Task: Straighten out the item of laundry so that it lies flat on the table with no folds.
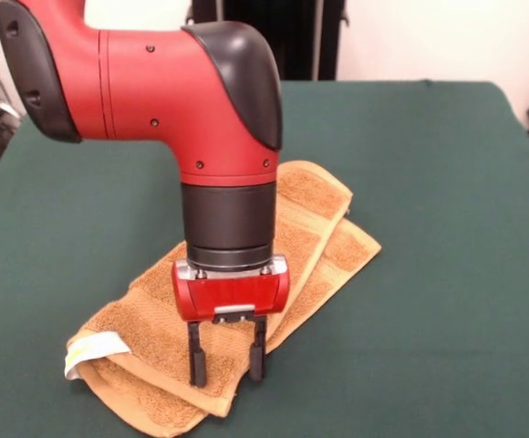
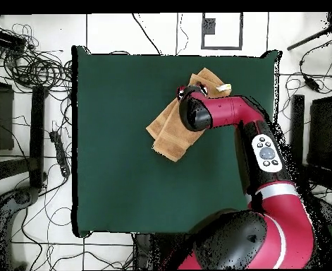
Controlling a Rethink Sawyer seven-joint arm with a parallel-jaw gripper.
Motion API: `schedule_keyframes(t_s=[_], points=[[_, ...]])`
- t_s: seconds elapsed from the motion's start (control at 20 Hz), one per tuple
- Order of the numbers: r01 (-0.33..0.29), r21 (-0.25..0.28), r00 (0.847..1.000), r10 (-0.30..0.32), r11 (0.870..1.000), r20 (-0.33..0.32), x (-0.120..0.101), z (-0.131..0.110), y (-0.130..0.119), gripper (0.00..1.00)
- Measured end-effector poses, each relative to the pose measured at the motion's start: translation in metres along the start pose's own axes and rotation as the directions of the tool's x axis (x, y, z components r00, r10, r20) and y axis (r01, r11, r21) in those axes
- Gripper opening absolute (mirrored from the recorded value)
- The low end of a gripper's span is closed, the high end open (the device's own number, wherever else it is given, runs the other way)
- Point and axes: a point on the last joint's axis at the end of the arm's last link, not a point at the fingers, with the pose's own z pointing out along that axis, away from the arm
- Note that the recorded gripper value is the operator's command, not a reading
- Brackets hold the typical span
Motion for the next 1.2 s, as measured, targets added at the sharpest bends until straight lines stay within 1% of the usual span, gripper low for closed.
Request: schedule_keyframes(t_s=[0.65,1.2], points=[[0.001,-0.006,1.000,-0.001,1.000,-0.007,0.0046,-0.0036,-0.0005,1.00],[0.007,-0.003,1.000,-0.007,1.000,-0.003,0.0005,-0.0095,-0.0014,1.00]])
